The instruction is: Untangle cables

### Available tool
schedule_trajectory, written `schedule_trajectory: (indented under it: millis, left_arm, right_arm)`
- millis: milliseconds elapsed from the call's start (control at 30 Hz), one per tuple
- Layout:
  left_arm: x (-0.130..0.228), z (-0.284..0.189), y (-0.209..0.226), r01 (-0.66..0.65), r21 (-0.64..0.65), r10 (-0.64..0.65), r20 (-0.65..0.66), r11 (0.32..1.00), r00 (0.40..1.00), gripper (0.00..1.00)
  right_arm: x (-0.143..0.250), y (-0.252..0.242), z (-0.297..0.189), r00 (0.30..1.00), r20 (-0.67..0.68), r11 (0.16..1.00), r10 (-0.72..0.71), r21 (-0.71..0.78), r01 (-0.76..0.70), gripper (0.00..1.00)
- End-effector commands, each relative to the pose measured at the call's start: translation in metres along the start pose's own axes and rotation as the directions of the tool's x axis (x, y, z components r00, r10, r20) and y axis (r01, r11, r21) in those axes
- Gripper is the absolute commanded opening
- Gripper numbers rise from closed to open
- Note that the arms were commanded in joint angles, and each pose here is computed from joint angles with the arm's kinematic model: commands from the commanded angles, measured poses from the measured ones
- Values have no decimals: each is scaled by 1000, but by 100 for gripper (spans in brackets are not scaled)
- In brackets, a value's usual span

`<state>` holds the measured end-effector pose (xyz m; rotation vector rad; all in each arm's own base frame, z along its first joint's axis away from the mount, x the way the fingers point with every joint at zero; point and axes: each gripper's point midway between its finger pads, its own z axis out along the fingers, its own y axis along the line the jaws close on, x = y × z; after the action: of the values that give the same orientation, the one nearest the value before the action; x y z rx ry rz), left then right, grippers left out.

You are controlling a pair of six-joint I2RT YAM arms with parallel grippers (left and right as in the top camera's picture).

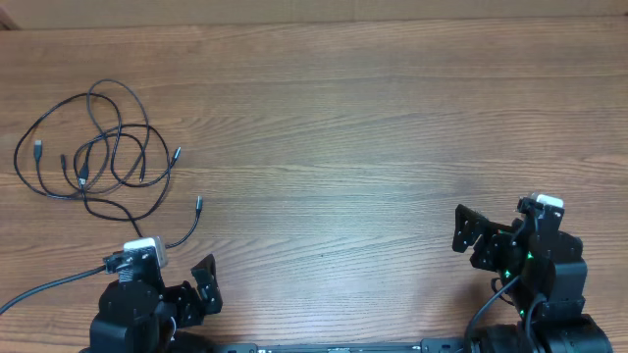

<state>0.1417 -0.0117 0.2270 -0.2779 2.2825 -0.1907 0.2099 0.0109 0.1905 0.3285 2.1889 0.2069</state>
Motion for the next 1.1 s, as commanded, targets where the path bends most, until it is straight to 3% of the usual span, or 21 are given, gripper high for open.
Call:
schedule_trajectory:
  millis: [0, 433, 800, 1067]
  left_arm:
    - [1, 2, 2, 5, -9, -5, 0, 1000, 1000, 100]
    - [1, 2, 2, 5, -9, -5, 0, 1000, 1000, 100]
    - [1, 2, 2, 5, -9, -5, 0, 1000, 1000, 100]
    - [1, 2, 2, 5, -9, -5, 0, 1000, 1000, 100]
  right_arm:
    - [1, 0, 1, 1000, 2, 1000, -4, -5, 4, 100]
    - [25, -9, 4, 999, 49, 1000, 2, -21, -1, 100]
    - [6, 6, 18, 946, 325, 988, 19, -152, 32, 100]
    - [-24, 21, 11, 850, 523, 968, 67, -242, 72, 100]
